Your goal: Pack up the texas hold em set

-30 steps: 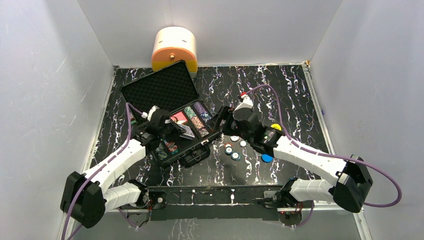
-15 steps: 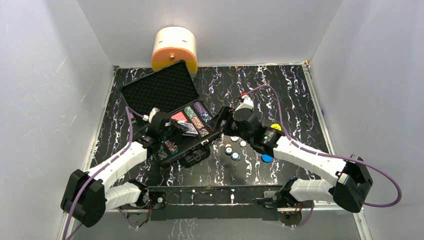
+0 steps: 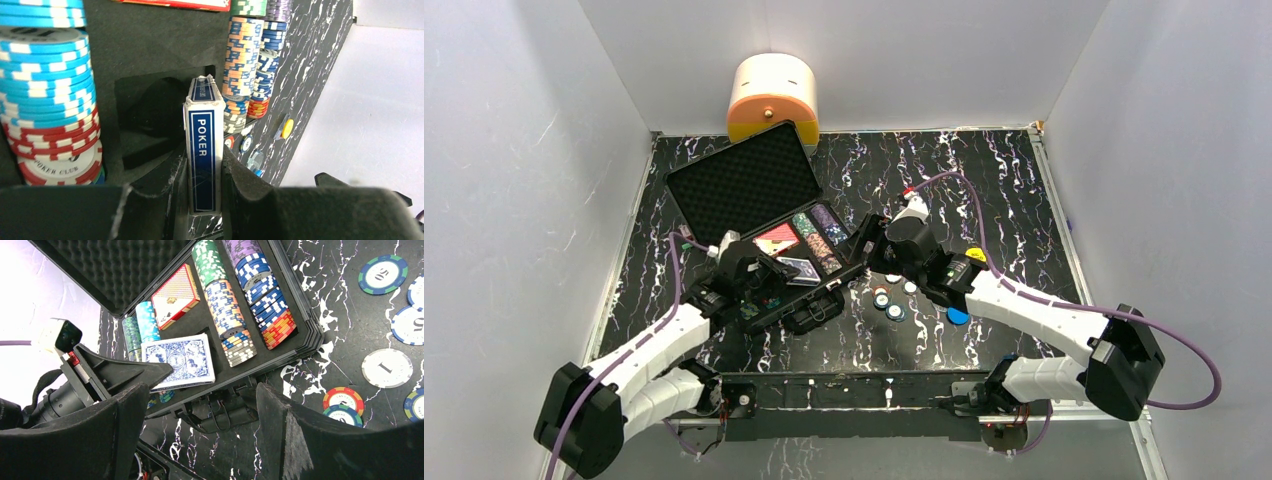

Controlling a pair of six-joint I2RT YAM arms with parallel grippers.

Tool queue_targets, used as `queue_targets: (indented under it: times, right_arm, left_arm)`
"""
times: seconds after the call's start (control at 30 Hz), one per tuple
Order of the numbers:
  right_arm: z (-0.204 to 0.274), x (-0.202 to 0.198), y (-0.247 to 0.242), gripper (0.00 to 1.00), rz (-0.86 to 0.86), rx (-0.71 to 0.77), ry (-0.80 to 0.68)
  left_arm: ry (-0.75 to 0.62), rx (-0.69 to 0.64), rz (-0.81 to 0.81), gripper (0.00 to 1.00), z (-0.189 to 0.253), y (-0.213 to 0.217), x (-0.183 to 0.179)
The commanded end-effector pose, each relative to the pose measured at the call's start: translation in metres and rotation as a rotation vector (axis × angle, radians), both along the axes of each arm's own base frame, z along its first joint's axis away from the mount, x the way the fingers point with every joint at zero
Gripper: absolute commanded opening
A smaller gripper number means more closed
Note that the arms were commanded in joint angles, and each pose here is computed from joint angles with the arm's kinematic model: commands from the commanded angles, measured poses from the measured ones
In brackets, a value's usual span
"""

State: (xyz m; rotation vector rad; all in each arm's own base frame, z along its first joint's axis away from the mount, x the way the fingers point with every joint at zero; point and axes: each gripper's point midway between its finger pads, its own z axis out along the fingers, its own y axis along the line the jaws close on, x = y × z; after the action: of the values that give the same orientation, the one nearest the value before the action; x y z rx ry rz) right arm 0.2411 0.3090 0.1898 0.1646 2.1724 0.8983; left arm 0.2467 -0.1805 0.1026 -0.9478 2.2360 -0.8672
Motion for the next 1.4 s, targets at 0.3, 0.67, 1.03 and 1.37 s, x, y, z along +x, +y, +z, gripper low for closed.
queue_targets:
  times: [0.3, 0.67, 1.03, 1.37]
  right_arm:
    - [0.014, 0.006, -0.002, 0.87, -0.031, 0.030, -0.038]
    - [0.019, 0.008, -0.004, 0.86, -0.045, 0.038, -0.041]
    - [0.020, 0.008, -0.013, 0.86, -0.071, 0.030, -0.055]
    - [0.017, 0.007, -0.014, 0.86, -0.064, 0.019, -0.053]
  left_arm:
    - [-0.147, 0.149, 0.013, 0.00, -0.010, 0.013, 0.028]
    - [-0.038, 0.137, 0.000, 0.44, -0.010, 0.011, 0.014]
    - [0.067, 0.328, -0.049, 0.77, 0.025, 0.033, -0.001]
    - [0.132, 0.406, -0.073, 0.76, 0.011, 0.039, -0.003]
